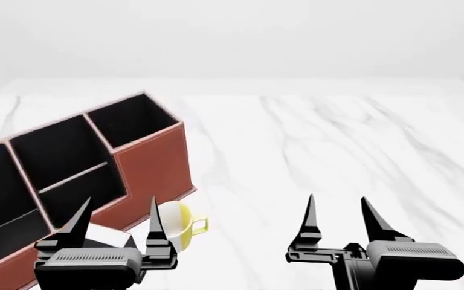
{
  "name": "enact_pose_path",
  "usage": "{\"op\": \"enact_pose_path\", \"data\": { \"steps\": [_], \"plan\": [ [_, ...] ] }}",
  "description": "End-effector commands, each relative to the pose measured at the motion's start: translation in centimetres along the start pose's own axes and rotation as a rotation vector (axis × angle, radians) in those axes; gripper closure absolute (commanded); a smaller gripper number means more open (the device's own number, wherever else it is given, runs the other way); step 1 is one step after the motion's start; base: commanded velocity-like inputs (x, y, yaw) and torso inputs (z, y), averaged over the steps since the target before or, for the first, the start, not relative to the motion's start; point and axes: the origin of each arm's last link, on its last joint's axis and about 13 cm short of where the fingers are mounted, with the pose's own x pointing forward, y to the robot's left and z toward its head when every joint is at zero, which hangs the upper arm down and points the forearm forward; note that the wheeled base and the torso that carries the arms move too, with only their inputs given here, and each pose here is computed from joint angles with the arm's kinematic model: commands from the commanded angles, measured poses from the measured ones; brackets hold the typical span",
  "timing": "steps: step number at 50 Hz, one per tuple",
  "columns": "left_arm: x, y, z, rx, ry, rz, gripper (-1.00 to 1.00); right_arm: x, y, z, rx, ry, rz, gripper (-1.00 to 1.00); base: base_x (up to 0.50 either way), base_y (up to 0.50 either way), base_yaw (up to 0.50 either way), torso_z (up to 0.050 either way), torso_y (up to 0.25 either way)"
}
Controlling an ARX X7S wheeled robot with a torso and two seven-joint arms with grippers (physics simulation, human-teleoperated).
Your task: Pick up the book and place it in the right compartment of the caddy.
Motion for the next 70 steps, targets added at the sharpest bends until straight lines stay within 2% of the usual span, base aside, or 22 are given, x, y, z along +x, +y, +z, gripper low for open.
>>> {"op": "enact_pose_path", "data": {
  "steps": [1,7,70],
  "plan": [
    [-0.05,-0.04,-0.01,0.001,0.001,-0.002,-1.00,0.08,-0.16,-0.06,-0.046,-0.007,-0.035,-1.00,0.00,0.00,0.00,0.000,0.000],
    [0.01,-0.01,-0.04,0.001,0.002,0.004,-1.00,0.00,-0.15,-0.01,-0.022,-0.004,-0.024,-1.00,0.00,0.00,0.50,0.000,0.000],
    [-0.16,-0.24,-0.07,0.008,0.011,-0.006,-1.00,-0.01,0.07,-0.15,-0.039,0.003,-0.008,-1.00,0.00,0.00,0.50,0.000,0.000]
  ]
}}
